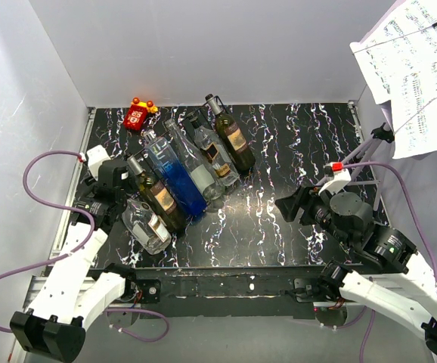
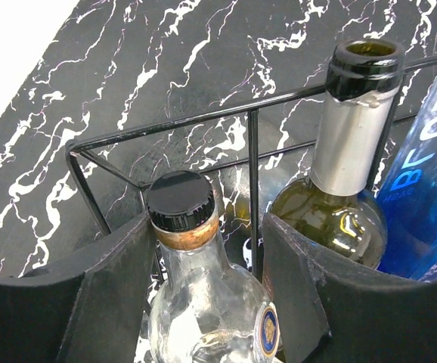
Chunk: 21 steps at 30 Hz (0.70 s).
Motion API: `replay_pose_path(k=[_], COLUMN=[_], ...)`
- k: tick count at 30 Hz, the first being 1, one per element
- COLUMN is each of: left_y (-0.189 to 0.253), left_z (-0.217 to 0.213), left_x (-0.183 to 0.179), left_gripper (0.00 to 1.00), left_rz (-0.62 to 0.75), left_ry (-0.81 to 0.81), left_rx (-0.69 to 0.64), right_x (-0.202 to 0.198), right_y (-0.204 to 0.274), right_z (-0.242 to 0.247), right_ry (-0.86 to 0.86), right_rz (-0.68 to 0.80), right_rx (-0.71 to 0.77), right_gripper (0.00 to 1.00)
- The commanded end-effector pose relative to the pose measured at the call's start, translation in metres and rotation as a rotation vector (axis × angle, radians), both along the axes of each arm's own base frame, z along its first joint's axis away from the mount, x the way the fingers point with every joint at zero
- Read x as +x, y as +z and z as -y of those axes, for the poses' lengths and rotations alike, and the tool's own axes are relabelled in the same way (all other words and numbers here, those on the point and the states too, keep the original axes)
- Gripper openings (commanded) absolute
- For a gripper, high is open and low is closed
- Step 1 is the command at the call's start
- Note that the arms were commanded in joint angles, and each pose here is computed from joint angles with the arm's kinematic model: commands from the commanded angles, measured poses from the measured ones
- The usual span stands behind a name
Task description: Take the wine bottle off the wine rack
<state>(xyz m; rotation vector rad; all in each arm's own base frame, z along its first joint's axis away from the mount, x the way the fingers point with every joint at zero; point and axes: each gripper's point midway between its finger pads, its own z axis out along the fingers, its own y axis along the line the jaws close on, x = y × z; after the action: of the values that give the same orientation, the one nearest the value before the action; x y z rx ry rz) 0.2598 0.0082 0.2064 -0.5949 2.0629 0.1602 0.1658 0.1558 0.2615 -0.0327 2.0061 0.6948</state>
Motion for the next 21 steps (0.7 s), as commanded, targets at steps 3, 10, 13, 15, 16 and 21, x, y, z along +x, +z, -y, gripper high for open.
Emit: replay_pose_path(k=[3,10,13,15,16,21], left_y=[-0.013,-0.023,-0.028,-0.028,-0.026,-0.01], left_z=[-0.002,-0.006,-0.006,-0.005,-0.006,-0.005], left_x=[0.005,0.005,0.005,0.006,0.006,0.006], left_gripper=[0.55,0.52,0.47,0.37,0.32,0.0], left_rz=[-0.009,-0.023,-0.032,-0.031,-0.025,0.019], left_ry=[0.029,0.048,0.048,0.037,0.039,0.016], left_rx=[0.004,0.019,0.023,0.029,0.029,0.028], right_x=[0.002,0.003,0.003,0.003,0.003,0.001], right_y=[0.007,0.008,0.009,0.009,0.009,0.011], right_z=[0.005,0.009,0.01,0.011,0.012,0.013], right_ry=[-0.02,-0.037,-0.041,-0.044,-0.046,-0.02], right_rz=[0.039,0.046,0.05,0.051,0.053,0.084], right_rx=[0.007,0.007,0.012,0.012,0.011,-0.005], right_gripper=[0.78,0.77,0.77,0.77,0.77,0.77])
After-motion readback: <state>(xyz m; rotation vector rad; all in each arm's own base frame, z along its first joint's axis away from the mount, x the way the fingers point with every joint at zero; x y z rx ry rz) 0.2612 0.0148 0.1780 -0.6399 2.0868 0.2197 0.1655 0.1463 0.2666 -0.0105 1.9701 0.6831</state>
